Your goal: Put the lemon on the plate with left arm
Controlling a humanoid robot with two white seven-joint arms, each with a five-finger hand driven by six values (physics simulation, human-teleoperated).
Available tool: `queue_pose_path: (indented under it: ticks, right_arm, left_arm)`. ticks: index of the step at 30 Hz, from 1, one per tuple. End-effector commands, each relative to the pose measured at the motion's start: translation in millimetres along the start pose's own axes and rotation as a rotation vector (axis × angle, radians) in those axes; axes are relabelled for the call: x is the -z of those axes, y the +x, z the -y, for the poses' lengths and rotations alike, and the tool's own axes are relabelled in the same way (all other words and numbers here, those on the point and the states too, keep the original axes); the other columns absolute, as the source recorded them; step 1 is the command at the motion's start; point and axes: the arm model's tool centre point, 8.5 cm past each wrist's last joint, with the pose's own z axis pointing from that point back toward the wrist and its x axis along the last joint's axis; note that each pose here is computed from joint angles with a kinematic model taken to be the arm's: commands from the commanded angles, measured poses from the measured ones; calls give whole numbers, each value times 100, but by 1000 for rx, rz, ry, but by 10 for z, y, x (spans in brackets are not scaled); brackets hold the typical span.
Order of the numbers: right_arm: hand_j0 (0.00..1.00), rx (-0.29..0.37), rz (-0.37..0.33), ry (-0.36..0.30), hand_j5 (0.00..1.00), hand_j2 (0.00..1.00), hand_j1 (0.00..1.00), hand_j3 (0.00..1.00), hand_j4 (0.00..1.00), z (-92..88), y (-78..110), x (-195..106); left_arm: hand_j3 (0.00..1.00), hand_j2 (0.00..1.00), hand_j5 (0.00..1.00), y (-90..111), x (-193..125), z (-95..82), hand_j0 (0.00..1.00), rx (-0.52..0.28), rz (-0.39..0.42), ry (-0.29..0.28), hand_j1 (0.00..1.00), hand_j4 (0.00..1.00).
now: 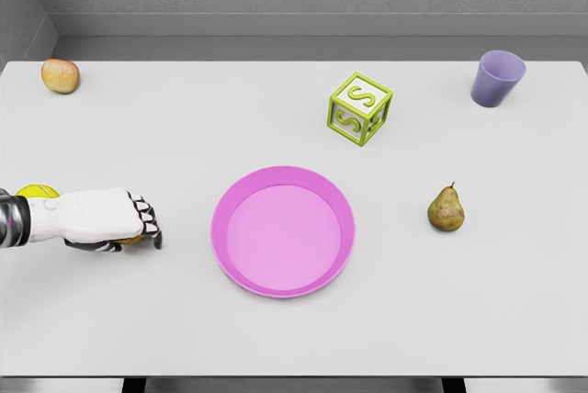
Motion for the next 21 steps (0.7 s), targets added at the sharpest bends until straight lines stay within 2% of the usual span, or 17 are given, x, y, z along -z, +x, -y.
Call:
queue_pose_path:
  ticks: [1,7,13,19,21]
  right_arm:
    - [100,0,1,0,100,100,100,100,100,0,2,0]
    - [100,0,1,0,100,100,100,100,100,0,2,0]
    - [100,0,1,0,100,100,100,100,100,0,2,0]
    - [100,0,1,0,100,100,100,100,100,0,2,0]
    - [100,0,-1,0,100,100,100,100,100,0,-3,0]
  left_arm:
    - [59,59,59,-12,-16,-16,59,-4,-4,6,59,59]
    - [59,59,59,-47,-52,-49,59,-1,-15,12,59,59]
    - [59,59,59,-133,-119,-160,59,24,-40,20,59,59]
    - [59,59,59,-131,-109,-169,59,28,-38,19,59,59]
    - [60,60,60,-151,-120,-233,60,39,-42,31,60,60]
